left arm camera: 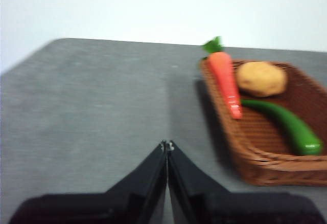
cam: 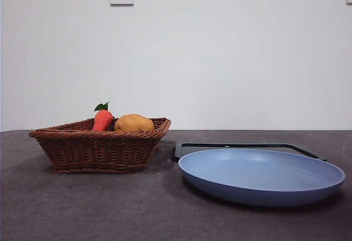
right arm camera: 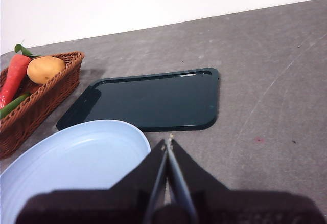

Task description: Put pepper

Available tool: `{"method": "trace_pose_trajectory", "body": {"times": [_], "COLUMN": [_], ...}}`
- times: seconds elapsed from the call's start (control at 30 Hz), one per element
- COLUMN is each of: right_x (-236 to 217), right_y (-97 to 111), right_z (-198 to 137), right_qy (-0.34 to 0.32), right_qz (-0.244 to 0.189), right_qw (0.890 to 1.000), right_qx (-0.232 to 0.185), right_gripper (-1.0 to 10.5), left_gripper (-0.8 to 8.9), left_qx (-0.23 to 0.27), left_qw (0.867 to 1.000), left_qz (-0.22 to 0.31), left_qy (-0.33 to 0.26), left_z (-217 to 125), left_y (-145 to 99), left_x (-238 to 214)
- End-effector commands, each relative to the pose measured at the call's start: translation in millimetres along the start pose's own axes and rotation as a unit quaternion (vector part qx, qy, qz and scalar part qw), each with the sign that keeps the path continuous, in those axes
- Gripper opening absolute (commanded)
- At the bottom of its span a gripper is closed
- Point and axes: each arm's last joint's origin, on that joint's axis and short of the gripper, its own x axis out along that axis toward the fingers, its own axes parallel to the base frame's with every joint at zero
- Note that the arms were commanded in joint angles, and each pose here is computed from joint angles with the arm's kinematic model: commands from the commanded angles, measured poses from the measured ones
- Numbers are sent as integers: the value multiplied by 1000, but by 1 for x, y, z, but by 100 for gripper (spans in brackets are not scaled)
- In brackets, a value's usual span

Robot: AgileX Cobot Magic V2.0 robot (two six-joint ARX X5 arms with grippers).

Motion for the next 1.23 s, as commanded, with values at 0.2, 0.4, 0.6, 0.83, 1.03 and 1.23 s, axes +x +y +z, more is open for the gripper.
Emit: {"method": "trace_pose_trajectory", "body": {"times": [0.2,0.4,0.6,0.83,1.03,1.23], "right_x": [1,0,-6,-13,-12,-7], "right_y": [-1,1,7,15,23,30], "right_z": [-3,3,27,71,118,158], "right_qy": [4,-14,-67,-82,-31,79], "right_qz": [-1,24,62,68,77,94], "right_qw": [998,990,983,983,991,991], "right_qx": [70,140,157,150,106,47], "right_gripper": [11,6,5,5,5,5], "left_gripper": [8,6,7,7,7,7], "left_qx": [-67,-130,-160,-166,-143,-94], "left_qw": [994,982,971,968,959,946], "left_qz": [-81,-133,-176,-186,-239,-284], "left_qy": [-12,3,-8,-5,53,123], "left_z": [2,3,23,65,99,129], "left_y": [-5,-8,-12,-17,-24,-31], "left_x": [0,-1,-8,-15,-5,10]}}
